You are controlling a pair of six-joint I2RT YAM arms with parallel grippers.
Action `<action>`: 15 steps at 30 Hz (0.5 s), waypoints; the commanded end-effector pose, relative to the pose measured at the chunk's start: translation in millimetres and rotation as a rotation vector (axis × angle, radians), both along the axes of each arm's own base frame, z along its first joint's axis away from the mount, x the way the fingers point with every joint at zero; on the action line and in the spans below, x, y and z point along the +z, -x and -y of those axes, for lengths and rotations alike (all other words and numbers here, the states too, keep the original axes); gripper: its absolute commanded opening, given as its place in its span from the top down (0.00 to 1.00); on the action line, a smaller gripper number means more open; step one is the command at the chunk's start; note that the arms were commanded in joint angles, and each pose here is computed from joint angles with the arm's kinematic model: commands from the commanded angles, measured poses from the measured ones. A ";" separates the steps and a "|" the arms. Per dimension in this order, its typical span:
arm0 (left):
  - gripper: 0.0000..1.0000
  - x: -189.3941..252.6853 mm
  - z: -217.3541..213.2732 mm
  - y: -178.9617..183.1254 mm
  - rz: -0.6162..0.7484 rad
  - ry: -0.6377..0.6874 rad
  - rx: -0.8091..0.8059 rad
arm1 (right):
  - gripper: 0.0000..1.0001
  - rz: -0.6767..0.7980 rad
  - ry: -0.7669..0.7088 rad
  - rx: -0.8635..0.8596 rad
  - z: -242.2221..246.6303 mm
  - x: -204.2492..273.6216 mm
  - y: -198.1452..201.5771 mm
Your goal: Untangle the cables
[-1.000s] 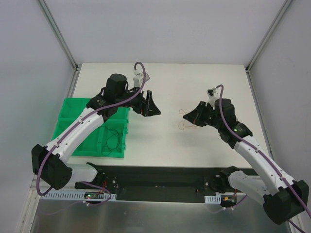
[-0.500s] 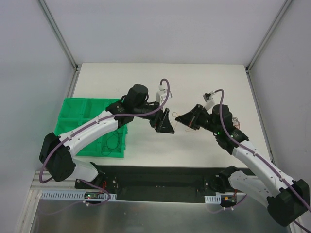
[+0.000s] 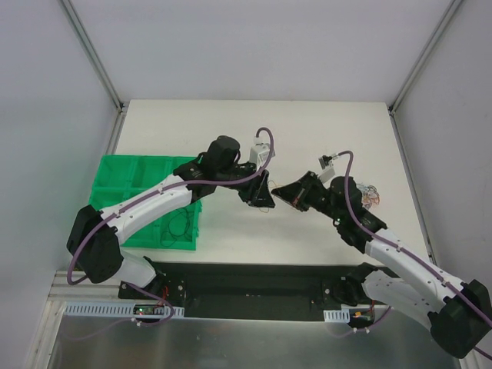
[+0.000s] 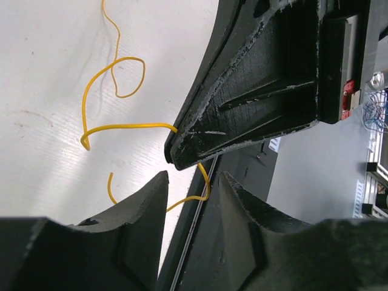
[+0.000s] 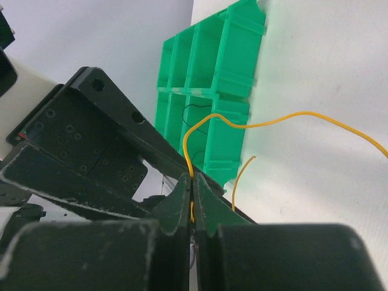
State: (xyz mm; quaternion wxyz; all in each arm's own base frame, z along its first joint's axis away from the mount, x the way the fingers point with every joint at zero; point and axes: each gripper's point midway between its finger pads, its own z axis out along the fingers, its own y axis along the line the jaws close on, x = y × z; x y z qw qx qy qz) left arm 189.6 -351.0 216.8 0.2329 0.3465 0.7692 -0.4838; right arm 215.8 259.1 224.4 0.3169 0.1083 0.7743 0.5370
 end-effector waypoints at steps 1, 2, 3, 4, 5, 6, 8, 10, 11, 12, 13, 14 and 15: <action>0.72 3.8 4.3 1.1 0.055 0.011 -0.033 | 0.99 0.062 -0.082 -0.033 -3.4 27.1 -2.9; 0.82 5.0 4.0 2.9 0.068 0.014 -0.047 | 0.98 0.066 -0.077 -0.035 -2.8 26.5 -3.5; 0.93 6.4 3.1 3.5 0.084 0.012 -0.050 | 0.96 0.066 -0.067 -0.041 -1.8 25.5 -4.6; 1.00 7.3 0.7 3.7 0.102 0.009 -0.050 | 0.92 0.069 -0.050 -0.048 0.2 24.0 -4.9; 1.00 11.9 -2.0 3.0 0.134 0.011 -0.037 | 0.88 0.069 -0.026 -0.059 3.6 21.5 -5.8; 1.00 15.7 -5.0 2.0 0.168 0.013 -0.026 | 0.82 0.089 0.017 -0.073 9.0 18.6 -7.3; 1.00 23.2 -11.2 0.2 0.245 0.012 -0.001 | 0.69 0.113 0.135 -0.110 27.3 9.5 -10.0; 1.00 30.5 -18.4 -4.3 0.316 0.002 0.042 | 0.49 0.100 0.326 -0.194 62.9 -2.6 -13.4; 1.00 34.1 -22.1 -5.4 0.342 0.001 0.061 | 0.40 0.051 0.460 -0.291 94.4 -20.0 -16.6; 1.00 38.9 -25.0 -6.2 0.365 0.003 0.078 | 0.31 0.025 0.556 -0.350 119.2 -27.9 -16.3; 1.00 45.0 -28.0 -6.5 0.387 0.009 0.095 | 0.20 -0.002 0.618 -0.399 140.8 -33.8 -16.0; 1.00 50.6 -30.4 -6.4 0.403 0.017 0.109 | 0.13 -0.023 0.670 -0.431 157.6 -40.5 -15.7; 1.00 54.3 -31.5 -5.2 0.413 0.024 0.113 | 0.09 -0.058 0.700 -0.476 175.8 -46.0 -15.5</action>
